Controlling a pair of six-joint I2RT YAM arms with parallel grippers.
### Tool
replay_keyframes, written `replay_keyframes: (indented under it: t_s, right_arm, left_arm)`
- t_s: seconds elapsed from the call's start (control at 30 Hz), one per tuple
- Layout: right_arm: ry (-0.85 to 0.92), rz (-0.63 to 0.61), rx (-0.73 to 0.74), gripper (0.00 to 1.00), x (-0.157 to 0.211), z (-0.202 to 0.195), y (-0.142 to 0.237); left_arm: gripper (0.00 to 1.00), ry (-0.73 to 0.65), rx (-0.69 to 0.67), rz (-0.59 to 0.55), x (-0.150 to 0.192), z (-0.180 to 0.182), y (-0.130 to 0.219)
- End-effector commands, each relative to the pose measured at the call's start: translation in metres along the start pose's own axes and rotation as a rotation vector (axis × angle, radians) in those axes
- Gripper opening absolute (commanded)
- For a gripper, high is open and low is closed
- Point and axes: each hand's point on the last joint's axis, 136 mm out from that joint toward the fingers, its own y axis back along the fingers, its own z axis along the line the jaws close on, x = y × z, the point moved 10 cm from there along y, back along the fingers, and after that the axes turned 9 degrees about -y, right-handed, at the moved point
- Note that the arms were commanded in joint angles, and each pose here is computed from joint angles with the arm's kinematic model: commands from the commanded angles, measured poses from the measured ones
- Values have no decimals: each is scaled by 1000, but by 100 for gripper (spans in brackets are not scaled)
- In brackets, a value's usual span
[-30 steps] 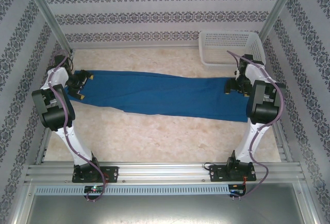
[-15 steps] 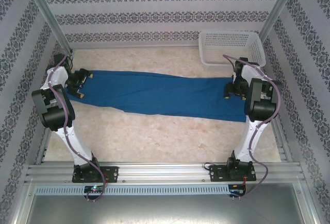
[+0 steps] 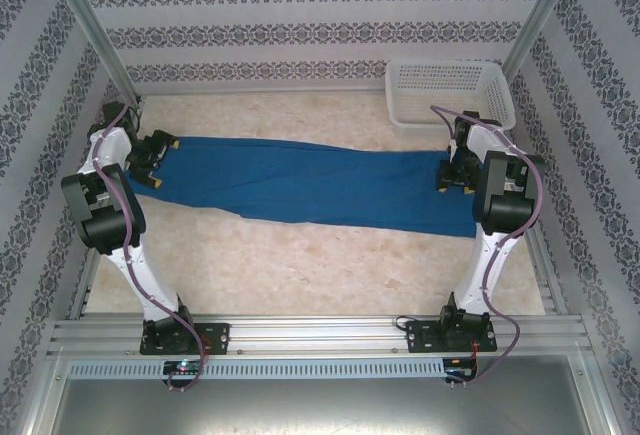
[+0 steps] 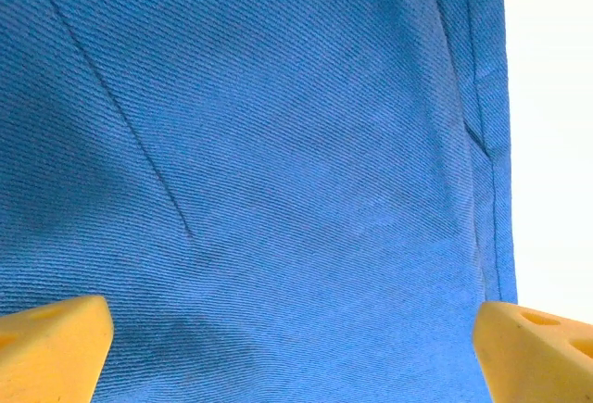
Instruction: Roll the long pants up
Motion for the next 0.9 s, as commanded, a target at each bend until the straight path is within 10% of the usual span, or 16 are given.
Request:
replay_keyframes:
  t_s: [0.0,0.2,0.77,0.8,0.87]
  right_arm:
    - [8,103,84,43,13,-5,-14]
    - [6,107,106,2,16,-5,-15]
    - [-68,-21,18,0,11,-3,41]
    - [-73,-30,16,3,11,-3,45]
    - [-92,-34,15,57,13,-4,48]
  left_arm:
    - [100,-3,1,-2,-4,-1,3]
    - [100,-2,5,6,-4,-1,1]
    - [100,-2,14,1,-4,-3,6]
    - [100,-2,17,1,-4,-3,6]
    - [100,0,21,1,-4,-4,6]
